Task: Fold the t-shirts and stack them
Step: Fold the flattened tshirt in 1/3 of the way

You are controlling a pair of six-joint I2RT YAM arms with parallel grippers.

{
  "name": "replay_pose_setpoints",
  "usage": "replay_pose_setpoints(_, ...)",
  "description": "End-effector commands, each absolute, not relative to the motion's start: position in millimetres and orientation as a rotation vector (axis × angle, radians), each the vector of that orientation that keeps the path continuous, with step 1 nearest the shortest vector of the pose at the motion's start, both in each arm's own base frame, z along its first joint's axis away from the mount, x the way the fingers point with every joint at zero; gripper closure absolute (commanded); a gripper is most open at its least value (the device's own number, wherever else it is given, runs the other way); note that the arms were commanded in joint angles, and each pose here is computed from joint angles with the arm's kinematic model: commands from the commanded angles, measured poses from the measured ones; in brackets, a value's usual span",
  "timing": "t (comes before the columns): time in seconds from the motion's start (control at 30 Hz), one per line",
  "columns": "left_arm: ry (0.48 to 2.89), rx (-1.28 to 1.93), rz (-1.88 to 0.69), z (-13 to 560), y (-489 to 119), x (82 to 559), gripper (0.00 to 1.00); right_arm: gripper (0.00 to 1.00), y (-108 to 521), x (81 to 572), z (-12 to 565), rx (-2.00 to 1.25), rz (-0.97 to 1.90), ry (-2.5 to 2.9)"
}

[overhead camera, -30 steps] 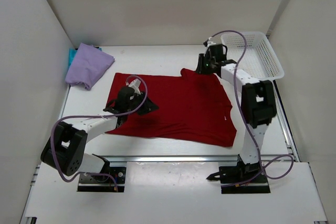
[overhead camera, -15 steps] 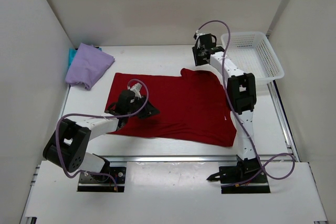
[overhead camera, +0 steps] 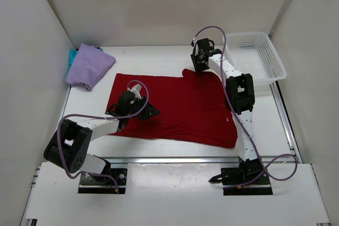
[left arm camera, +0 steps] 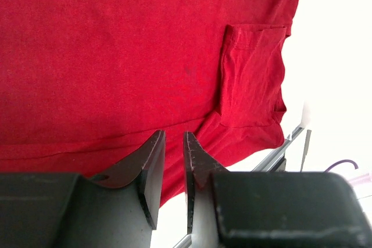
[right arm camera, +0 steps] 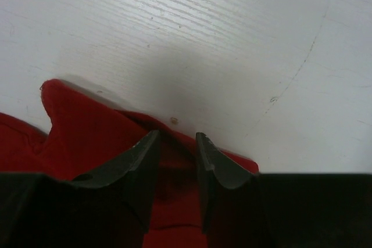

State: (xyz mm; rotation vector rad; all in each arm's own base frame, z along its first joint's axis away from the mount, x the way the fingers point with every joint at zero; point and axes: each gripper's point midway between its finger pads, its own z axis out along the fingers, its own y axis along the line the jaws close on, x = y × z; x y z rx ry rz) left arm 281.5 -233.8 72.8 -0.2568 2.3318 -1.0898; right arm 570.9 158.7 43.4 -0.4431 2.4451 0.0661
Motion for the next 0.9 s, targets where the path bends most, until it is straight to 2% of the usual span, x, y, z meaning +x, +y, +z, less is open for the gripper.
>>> replay_pose_setpoints(0.0, 2.305, -0.242, -1.117, 78.5, -234.6, 282.4, 0.70, 0.70, 157.4, 573.8, 50.3, -0.464, 0.064, 2.431)
replay_pose_setpoints(0.3, 2.306, -0.253, -1.124, 78.3, -235.7, 282.6, 0.71, 0.76, 148.9, 588.9, 46.8, -0.456, 0.051, 2.448)
replay_pose_setpoints(0.4, 2.307, -0.254, -1.118, 76.6, -234.0, 283.2, 0.70, 0.70, 150.0, 583.3, 45.0, -0.442, 0.123, 2.475)
replay_pose_setpoints(0.5, 2.302, -0.267, -1.122, 77.0, -233.4, 284.6, 0.70, 0.70, 157.0, 576.6, 43.7, -0.485, 0.139, 2.484)
replay_pose_setpoints(0.53, 2.309, -0.260, -1.129, 75.9, -234.6, 282.5, 0.70, 0.72, 157.7, 576.5, 48.2, -0.490, 0.144, 2.478)
replay_pose_setpoints(0.63, 2.304, -0.262, -1.129, 76.3, -234.0, 283.1, 0.71, 0.90, 157.6, 576.3, 42.6, -0.488, 0.155, 2.491)
replay_pose_setpoints(0.67, 2.301, -0.259, -1.132, 77.6, -233.7, 282.6, 0.71, 0.99, 159.6, 575.6, 38.3, -0.477, 0.171, 2.505)
replay_pose_setpoints(0.77, 2.290, -0.272, -1.115, 78.4, -229.6, 286.2, 0.71, 1.00, 156.9, 583.6, 47.9, -0.426, 0.178, 2.490)
replay_pose_setpoints(0.87, 2.294, -0.282, -1.115, 77.5, -229.6, 286.3, 0.71, 1.00, 147.2, 601.1, 87.6, -0.334, 0.189, 2.412)
